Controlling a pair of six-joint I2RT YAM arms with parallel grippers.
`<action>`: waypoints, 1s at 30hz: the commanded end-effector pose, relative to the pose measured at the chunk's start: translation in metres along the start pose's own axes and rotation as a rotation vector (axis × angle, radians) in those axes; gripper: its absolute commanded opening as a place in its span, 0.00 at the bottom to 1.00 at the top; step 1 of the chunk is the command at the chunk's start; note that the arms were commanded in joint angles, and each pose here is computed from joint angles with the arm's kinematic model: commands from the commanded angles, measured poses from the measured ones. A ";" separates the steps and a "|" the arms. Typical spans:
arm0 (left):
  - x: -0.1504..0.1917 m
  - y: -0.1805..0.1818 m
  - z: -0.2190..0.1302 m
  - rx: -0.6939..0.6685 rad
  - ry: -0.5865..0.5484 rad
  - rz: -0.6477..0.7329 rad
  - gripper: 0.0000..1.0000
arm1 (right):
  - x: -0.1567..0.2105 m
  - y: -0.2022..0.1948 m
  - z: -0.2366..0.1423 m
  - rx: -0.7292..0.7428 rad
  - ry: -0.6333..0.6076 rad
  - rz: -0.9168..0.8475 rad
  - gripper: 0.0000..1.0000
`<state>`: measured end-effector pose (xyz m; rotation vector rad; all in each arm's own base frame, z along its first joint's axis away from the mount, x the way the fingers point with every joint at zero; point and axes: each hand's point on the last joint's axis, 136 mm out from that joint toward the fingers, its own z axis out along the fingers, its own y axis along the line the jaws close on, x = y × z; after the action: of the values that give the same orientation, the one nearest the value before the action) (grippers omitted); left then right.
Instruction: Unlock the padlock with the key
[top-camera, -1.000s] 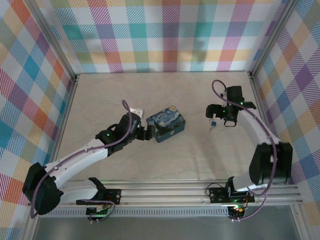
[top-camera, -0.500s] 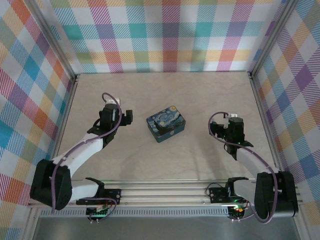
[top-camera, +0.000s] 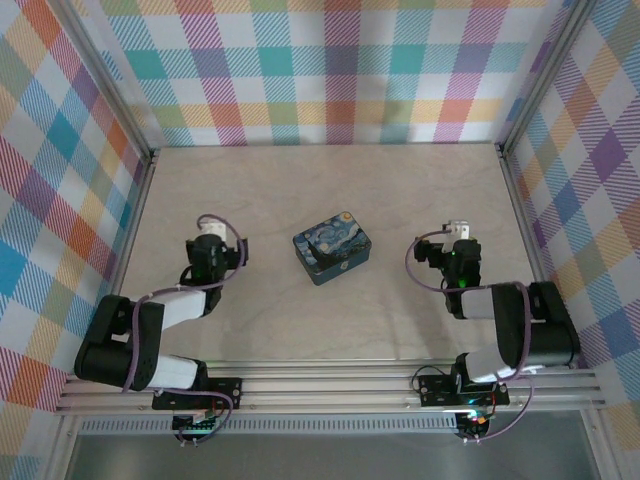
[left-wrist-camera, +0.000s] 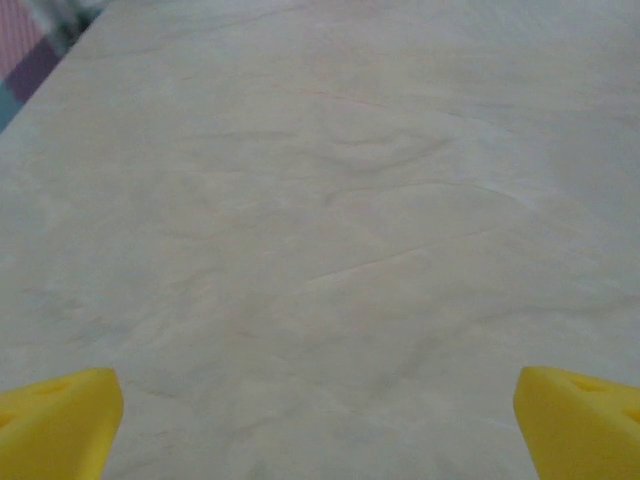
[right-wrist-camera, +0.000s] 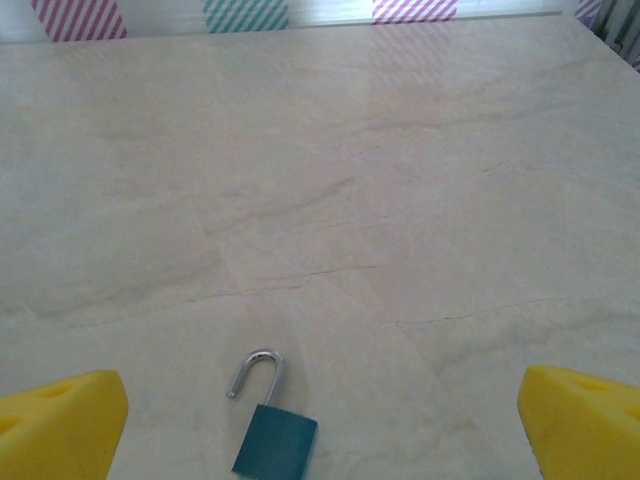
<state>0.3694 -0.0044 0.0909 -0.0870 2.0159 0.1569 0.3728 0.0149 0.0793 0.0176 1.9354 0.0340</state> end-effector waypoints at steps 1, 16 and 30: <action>-0.019 0.011 -0.001 0.039 -0.142 -0.140 1.00 | -0.023 0.002 -0.002 -0.022 -0.108 0.000 1.00; -0.002 -0.011 0.030 0.119 -0.027 -0.081 1.00 | -0.021 -0.006 0.018 -0.001 -0.004 0.030 1.00; -0.002 -0.011 0.030 0.119 -0.026 -0.080 1.00 | -0.021 -0.005 0.018 -0.005 -0.003 0.025 1.00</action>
<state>0.3938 -0.0093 0.0693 -0.0947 2.0185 0.0002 0.3938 0.0098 0.0872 0.0316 1.9508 0.0410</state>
